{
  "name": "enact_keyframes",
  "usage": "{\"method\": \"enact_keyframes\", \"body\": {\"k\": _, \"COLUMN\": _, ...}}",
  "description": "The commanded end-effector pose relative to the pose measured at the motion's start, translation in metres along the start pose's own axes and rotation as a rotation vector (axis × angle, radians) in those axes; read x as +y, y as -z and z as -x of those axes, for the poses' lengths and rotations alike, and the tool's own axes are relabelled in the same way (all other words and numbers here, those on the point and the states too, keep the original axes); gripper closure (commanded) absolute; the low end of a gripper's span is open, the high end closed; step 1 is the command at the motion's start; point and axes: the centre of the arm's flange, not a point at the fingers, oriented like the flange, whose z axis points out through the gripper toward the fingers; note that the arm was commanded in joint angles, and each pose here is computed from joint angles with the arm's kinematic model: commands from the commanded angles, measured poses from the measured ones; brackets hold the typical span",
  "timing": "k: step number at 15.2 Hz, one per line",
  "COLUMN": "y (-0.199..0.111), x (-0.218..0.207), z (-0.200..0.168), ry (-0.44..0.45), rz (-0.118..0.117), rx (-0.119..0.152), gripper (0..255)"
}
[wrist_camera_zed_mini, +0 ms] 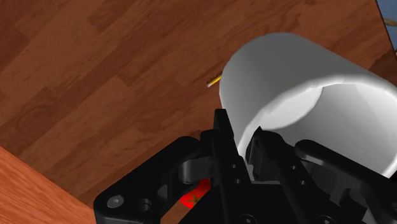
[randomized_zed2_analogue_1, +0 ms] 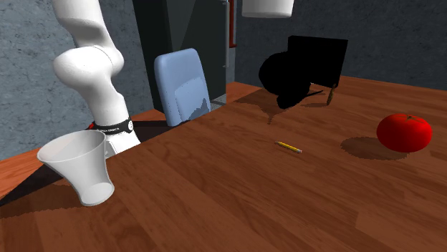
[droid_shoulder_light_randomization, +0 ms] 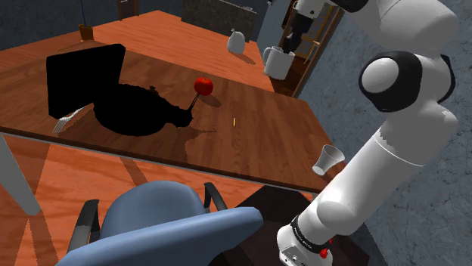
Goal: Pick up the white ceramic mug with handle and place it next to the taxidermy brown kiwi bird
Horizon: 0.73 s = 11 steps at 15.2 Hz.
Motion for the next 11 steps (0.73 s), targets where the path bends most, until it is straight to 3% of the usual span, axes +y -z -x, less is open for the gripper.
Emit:
{"method": "enact_keyframes", "body": {"k": 1, "y": -0.002, "x": -0.031, "z": -0.008, "ry": -0.001, "rz": 0.001, "rx": 0.0, "gripper": 255}}
{"method": "enact_keyframes", "body": {"k": 11, "y": -0.003, "x": -0.157, "z": -0.048, "ry": -0.001, "rz": 0.001, "rx": 0.0, "gripper": 255}}
